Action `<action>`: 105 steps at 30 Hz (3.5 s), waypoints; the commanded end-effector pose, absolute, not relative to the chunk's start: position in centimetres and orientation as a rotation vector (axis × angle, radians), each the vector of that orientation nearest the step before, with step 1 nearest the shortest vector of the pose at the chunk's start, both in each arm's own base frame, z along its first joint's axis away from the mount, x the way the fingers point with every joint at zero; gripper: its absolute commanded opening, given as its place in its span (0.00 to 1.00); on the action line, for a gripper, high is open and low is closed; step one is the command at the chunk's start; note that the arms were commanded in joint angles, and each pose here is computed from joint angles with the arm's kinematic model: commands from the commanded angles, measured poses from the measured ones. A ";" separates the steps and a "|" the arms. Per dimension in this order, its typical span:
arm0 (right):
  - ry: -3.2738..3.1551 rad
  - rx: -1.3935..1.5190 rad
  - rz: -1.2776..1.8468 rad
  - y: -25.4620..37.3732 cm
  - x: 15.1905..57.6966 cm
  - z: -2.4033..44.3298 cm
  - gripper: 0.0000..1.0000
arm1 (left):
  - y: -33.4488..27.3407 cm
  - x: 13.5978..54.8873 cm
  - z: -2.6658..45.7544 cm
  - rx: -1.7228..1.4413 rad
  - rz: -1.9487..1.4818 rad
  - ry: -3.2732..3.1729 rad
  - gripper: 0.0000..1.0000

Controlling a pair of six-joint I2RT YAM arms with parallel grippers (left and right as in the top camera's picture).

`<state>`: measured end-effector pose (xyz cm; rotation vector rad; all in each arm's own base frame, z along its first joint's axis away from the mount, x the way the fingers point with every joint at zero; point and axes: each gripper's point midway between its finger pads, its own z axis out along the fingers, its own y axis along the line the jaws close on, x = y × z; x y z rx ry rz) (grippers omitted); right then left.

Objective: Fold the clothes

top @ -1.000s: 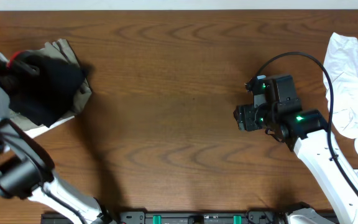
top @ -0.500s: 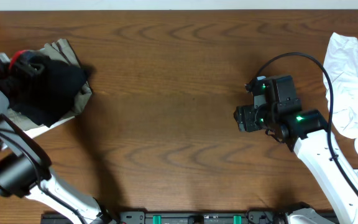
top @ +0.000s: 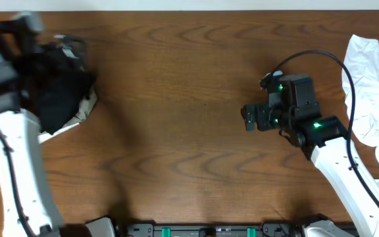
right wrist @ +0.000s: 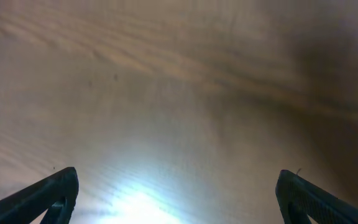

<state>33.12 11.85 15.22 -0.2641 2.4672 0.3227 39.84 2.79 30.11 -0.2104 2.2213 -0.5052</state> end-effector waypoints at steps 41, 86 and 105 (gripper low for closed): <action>2.185 0.204 0.201 2.5 19.7 17.9 0.99 | -3.7 20.5 28.2 0.107 -0.210 2.125 0.98; 1.885 -0.031 0.054 1.2 17.8 20.6 0.99 | -3.7 20.5 28.2 0.107 -0.210 2.126 0.98; 1.637 -0.124 0.051 3.0 24.4 15.8 0.99 | -3.7 20.5 28.2 0.107 -0.210 2.126 0.98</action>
